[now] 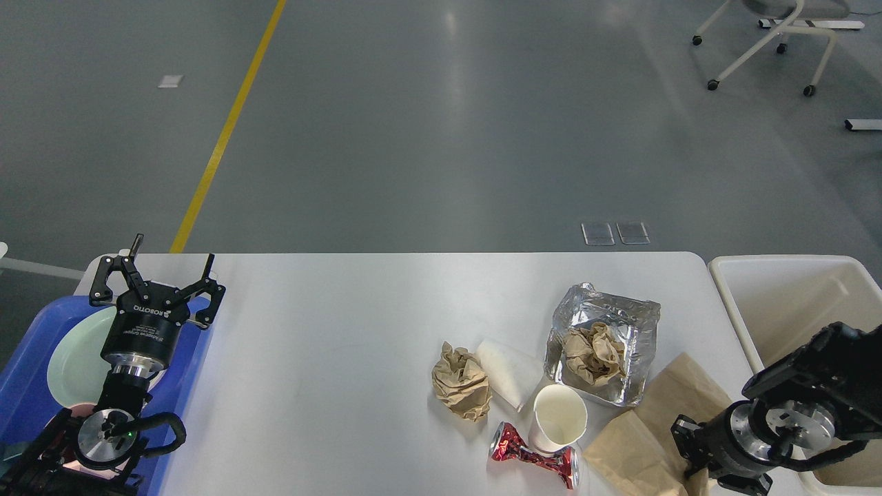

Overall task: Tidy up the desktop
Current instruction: 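Lower the right gripper and grasp the brown paper bag, then lift the brown paper bag and drop it into the white bin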

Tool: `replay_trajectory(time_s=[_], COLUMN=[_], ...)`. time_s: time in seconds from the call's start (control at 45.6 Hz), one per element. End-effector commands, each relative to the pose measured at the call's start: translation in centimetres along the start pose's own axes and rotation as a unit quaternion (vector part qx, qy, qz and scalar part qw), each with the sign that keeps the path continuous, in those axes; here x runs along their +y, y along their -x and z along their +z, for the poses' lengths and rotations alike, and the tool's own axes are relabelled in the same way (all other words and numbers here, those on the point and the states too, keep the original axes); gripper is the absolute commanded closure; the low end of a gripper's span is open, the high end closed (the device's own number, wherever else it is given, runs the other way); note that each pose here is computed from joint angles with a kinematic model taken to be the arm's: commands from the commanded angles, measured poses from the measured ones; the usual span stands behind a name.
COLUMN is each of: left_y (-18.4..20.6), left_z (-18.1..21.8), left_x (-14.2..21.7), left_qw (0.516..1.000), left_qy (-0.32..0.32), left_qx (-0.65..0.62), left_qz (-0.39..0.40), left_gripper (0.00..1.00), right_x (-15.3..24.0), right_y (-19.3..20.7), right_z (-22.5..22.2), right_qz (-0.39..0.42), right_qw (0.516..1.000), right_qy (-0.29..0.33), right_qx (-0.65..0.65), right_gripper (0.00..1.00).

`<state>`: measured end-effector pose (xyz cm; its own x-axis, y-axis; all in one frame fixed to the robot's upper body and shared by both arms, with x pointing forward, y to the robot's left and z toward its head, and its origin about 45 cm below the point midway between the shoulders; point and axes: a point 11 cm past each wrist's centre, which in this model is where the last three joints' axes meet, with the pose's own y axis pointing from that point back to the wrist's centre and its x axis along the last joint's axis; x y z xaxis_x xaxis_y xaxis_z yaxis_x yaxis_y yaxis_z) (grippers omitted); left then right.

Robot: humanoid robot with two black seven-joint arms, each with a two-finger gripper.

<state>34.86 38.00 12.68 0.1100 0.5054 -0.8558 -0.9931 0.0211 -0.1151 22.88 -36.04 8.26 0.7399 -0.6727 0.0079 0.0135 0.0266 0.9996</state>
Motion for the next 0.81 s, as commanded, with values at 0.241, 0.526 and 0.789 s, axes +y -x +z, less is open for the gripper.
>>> replay_trajectory(time_s=[0.241,0.526,0.789], left_y=[0.0,0.0,0.0], left_z=[0.0,0.0,0.0], left_x=[0.0,0.0,0.0], left_qw=[1.000,1.000,1.000], left_qy=[0.000,-0.001,-0.001], left_qx=[0.000,0.000,0.000], left_qz=[0.000,0.000,0.000], left_gripper=[0.04,0.04,0.04], right_x=[4.1,12.7,20.3], right_y=[-2.2,-6.9,-7.8], right_z=[2.6,4.5,4.1], right_qz=[-0.018,-0.003,0.010], right_qw=[1.000,0.999,0.999], right_qy=[0.002,-0.021,-0.045], right_qx=[-0.005,-0.032,-0.029], right_gripper=[1.00,1.00,1.00])
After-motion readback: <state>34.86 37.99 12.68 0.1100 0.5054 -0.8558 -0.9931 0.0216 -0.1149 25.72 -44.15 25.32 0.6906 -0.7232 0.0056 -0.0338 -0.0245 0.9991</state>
